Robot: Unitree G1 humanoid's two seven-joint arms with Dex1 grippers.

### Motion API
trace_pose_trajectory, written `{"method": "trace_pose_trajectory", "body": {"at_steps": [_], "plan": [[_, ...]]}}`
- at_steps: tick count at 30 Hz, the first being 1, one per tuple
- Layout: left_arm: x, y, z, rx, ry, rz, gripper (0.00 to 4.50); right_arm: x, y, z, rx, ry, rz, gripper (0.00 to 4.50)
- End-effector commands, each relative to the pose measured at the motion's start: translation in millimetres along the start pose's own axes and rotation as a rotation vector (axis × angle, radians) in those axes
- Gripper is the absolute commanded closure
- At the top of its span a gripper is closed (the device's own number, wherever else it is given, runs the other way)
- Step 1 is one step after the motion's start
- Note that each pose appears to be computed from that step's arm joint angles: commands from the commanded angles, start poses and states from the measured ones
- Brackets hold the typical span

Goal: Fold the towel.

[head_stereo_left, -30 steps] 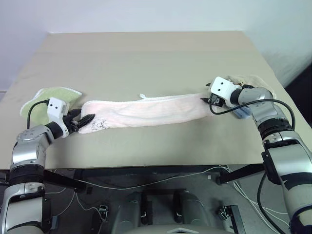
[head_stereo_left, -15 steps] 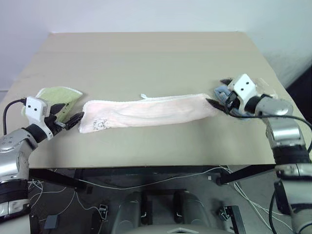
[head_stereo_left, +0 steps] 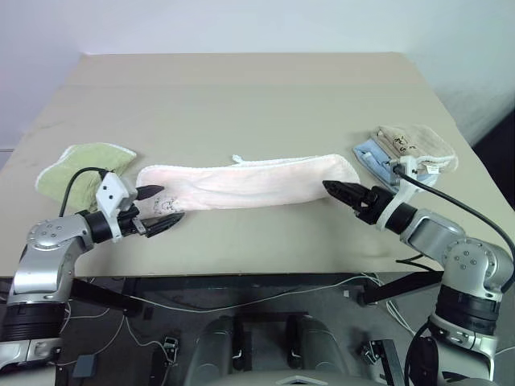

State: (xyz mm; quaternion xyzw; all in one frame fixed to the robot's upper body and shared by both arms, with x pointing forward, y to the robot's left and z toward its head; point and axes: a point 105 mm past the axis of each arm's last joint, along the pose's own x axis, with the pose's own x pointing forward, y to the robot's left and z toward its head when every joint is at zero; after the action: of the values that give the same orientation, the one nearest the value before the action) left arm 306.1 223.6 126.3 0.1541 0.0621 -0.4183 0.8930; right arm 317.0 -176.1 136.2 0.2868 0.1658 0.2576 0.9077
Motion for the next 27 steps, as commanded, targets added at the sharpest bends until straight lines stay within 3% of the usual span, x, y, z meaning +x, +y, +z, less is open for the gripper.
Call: {"method": "trace_pose_trajectory", "body": {"at_steps": [1, 11, 23, 27], "plan": [[8.8, -11.1, 11.3, 0.082, -0.014, -0.066, 0.0, -4.9, -0.8, 3.3, 0.075, -0.036, -0.03, 0.03], [20.0, -26.0, 12.3, 0.06, -0.045, -0.123, 0.0, 23.1, -22.6, -2.6, 0.418, -0.128, -0.14, 0.03], [20.5, -33.2, 9.3, 0.036, -0.053, -0.122, 0.0, 46.2, -52.2, 3.9, 0.605, -0.242, -0.29, 0.03], [19.3, -34.5, 7.5, 0.03, -0.052, -0.117, 0.0, 44.2, -59.5, 9.5, 0.646, -0.29, -0.301, 0.97]]}}
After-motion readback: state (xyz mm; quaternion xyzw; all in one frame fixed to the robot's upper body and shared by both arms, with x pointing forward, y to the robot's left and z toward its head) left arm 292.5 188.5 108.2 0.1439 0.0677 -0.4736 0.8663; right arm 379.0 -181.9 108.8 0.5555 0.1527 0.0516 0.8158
